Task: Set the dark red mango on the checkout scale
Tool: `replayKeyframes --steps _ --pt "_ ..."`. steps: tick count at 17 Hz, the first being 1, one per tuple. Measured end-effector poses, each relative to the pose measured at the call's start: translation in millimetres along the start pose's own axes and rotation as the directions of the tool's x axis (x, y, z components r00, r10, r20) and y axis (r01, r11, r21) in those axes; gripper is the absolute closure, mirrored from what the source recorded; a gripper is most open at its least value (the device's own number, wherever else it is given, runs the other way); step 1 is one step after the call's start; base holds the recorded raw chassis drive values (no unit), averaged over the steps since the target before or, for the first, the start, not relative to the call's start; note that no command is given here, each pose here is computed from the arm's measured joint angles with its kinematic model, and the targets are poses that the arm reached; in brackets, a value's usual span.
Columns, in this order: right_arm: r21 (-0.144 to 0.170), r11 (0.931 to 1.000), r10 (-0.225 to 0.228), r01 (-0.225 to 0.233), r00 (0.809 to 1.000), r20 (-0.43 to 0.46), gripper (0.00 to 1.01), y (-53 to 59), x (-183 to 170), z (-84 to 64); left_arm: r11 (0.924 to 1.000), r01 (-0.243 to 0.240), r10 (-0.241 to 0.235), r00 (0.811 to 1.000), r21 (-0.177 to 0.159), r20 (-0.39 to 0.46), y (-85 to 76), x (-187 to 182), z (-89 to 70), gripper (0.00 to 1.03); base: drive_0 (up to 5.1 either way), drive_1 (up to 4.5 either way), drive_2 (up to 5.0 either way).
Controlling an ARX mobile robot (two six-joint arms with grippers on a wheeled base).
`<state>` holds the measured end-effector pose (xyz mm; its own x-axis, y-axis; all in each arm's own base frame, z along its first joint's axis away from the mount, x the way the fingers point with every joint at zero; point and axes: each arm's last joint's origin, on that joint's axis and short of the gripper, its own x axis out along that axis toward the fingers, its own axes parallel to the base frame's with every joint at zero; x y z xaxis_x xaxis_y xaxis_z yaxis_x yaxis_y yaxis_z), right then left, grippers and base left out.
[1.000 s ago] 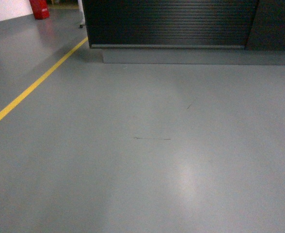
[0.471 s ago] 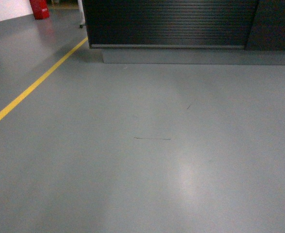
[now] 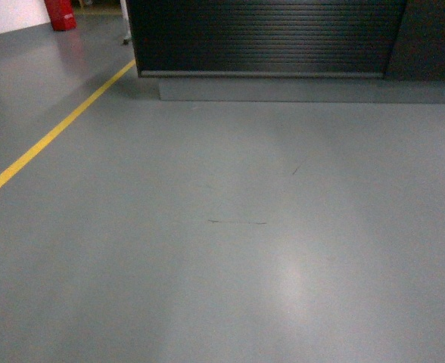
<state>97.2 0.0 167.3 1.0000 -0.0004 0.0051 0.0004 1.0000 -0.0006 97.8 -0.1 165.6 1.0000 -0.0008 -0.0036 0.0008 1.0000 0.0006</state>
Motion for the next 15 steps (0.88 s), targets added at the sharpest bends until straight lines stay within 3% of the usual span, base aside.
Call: replayKeyframes --steps 15 --pt "0.000 1.0000 0.000 0.000 1.000 0.000 0.03 0.0 0.0 0.0 1.0000 0.000 0.000 1.000 0.000 0.003 0.0 0.0 0.3 0.05 0.0 4.20 -4.2"
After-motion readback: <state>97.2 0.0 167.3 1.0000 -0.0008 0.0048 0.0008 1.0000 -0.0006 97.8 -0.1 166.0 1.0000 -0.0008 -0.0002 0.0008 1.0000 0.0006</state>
